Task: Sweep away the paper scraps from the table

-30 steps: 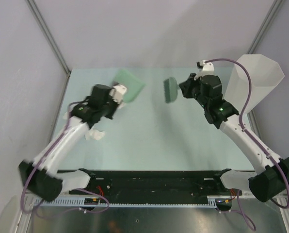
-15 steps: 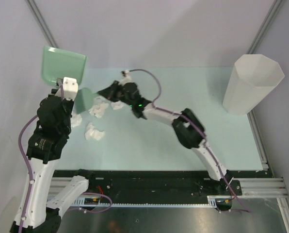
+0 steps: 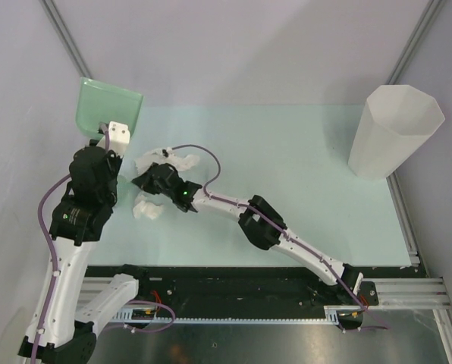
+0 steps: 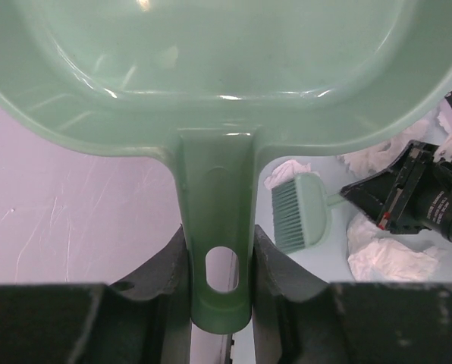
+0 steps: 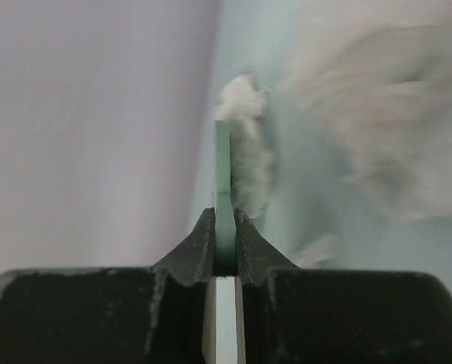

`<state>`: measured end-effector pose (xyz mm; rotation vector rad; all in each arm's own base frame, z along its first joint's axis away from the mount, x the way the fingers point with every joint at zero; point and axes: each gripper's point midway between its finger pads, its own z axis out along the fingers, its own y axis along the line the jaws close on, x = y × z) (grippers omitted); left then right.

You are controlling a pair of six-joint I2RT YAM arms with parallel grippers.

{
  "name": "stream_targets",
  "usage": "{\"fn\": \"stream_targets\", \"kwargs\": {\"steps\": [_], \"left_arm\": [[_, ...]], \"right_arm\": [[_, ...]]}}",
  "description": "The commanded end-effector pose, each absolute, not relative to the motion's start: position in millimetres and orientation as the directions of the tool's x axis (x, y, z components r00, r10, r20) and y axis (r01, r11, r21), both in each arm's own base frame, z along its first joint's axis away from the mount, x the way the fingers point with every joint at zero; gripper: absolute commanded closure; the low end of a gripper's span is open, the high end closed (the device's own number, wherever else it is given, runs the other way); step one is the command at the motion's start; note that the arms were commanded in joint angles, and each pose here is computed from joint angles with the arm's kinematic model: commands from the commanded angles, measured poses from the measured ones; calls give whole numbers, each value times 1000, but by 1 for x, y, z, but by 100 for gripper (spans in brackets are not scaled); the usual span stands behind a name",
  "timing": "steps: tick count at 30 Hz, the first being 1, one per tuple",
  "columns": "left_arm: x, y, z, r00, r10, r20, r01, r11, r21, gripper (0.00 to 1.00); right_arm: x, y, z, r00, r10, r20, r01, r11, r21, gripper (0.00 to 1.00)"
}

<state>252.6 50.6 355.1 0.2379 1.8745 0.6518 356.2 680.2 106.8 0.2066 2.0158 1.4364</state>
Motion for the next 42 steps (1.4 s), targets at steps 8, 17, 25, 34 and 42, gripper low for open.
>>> {"fn": "stream_targets", "kwargs": {"steps": [8, 17, 25, 34, 42], "left_arm": [[253, 52, 365, -363, 448, -817, -154, 836, 527, 100], [252, 52, 367, -360, 452, -817, -152, 835, 529, 100], [253, 49, 363, -362, 450, -816, -132, 842, 523, 100], [260, 52, 347, -404, 440, -802, -121, 843, 523, 100], [260, 53, 345, -408, 438, -801, -118, 845, 521, 100]], "right_arm": [[420, 548, 130, -555, 548, -626, -74, 717, 693, 100], [414, 417, 102, -614, 539, -577, 62, 761, 646, 100], [387, 421, 219, -579, 472, -665, -241, 680, 692, 100], [405, 500, 255, -621, 528, -579, -367, 457, 810, 100], [492, 560, 195, -615, 639, -462, -190, 448, 873, 100]]}}
